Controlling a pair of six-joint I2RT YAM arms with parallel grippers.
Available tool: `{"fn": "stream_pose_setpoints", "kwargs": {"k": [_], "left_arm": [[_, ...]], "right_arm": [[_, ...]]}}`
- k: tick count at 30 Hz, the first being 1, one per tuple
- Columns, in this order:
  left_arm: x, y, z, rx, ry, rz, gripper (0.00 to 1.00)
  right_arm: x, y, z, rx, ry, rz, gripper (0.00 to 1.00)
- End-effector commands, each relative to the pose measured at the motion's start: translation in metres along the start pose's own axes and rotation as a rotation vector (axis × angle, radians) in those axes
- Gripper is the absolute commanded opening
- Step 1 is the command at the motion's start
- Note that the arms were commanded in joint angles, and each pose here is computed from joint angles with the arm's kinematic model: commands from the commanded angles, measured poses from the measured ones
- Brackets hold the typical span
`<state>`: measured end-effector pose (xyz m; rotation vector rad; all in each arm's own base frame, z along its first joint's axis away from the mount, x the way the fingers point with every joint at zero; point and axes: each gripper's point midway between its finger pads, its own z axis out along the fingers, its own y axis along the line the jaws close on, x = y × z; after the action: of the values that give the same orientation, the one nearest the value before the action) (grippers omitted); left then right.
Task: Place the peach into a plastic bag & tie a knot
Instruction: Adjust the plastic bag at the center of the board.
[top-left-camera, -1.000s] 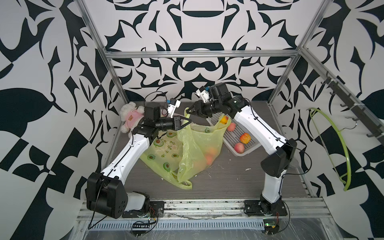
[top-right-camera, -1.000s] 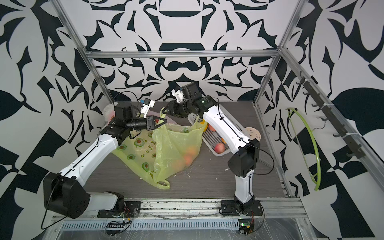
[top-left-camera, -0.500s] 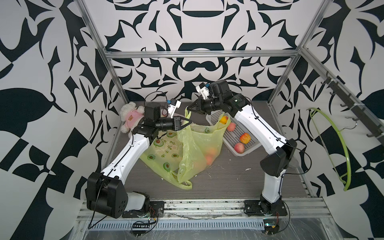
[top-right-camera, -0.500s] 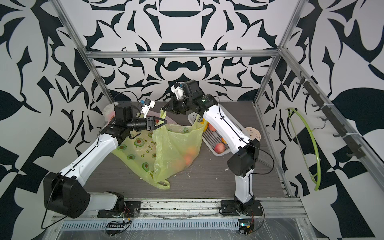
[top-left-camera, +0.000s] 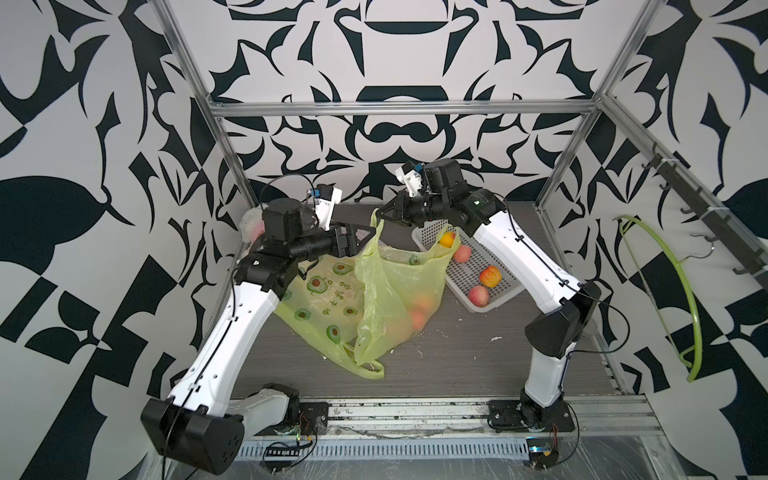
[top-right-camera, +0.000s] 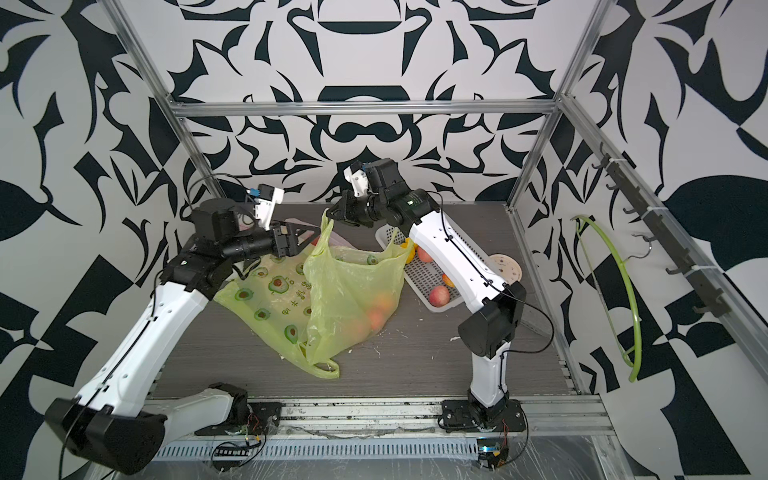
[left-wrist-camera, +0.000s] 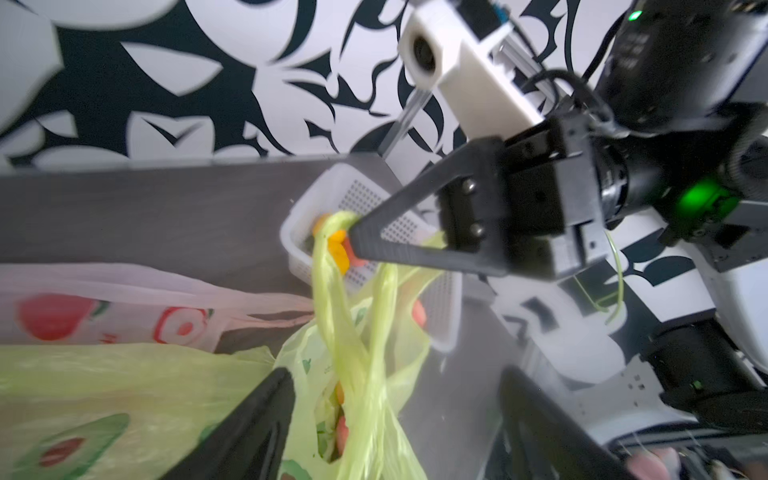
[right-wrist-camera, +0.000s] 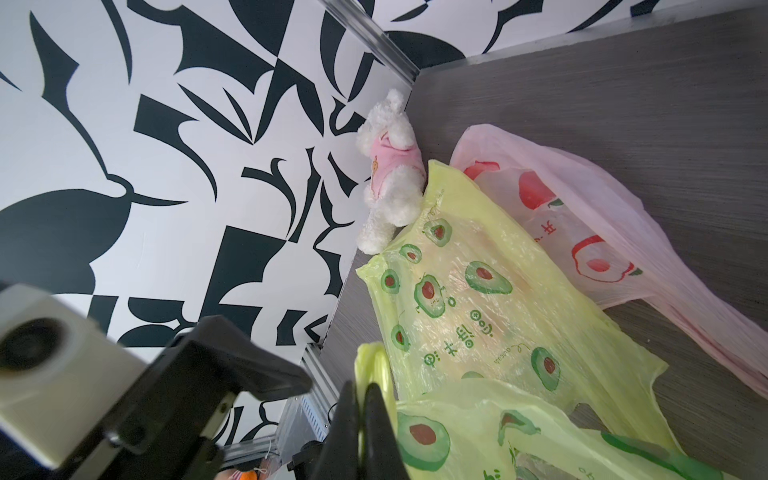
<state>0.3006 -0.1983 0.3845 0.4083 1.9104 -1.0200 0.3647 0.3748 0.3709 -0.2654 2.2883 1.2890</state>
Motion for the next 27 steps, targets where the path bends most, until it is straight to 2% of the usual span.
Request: {"fn": "stream_pose_setpoints", "kwargs": {"k": [1,2,3,6,9,16,25,27], "left_arm": [[0.004,0.015,-0.019,-0.155,0.005,0.003,0.82],[0.003,0.015,-0.022,-0.168,-0.001,0.000,0.83],[0.004,0.015,-0.025,-0.173,-0.007,-0.012,0.89],[0.008,0.018,-0.029,-0.215,-0.039,-0.028,0.92],[0.014,0.022,-0.029,-0.276,-0.073,-0.013,0.92],[0.021,0.026,-0.014,-0.432,-0.143,0.106,0.93],[0.009,0.060,-0.011,-0.620,-0.295,0.026,0.92],[0.009,0.061,-0.003,-0.608,-0.304,0.021,0.90]], "right_arm": [[-0.012,0.041,-0.027,-0.028,-0.120,-0.081,0.00],[-0.010,0.048,-0.027,-0.030,-0.125,-0.092,0.00],[-0.009,0.053,-0.027,-0.024,-0.133,-0.097,0.00],[-0.007,0.064,-0.027,-0.005,-0.154,-0.110,0.00],[-0.006,0.072,-0.026,0.004,-0.176,-0.112,0.00],[-0.002,0.085,-0.022,0.036,-0.200,-0.131,0.00],[0.002,0.084,-0.017,0.055,-0.218,-0.111,0.00],[0.000,0.082,-0.019,0.059,-0.235,-0.102,0.00]]}}
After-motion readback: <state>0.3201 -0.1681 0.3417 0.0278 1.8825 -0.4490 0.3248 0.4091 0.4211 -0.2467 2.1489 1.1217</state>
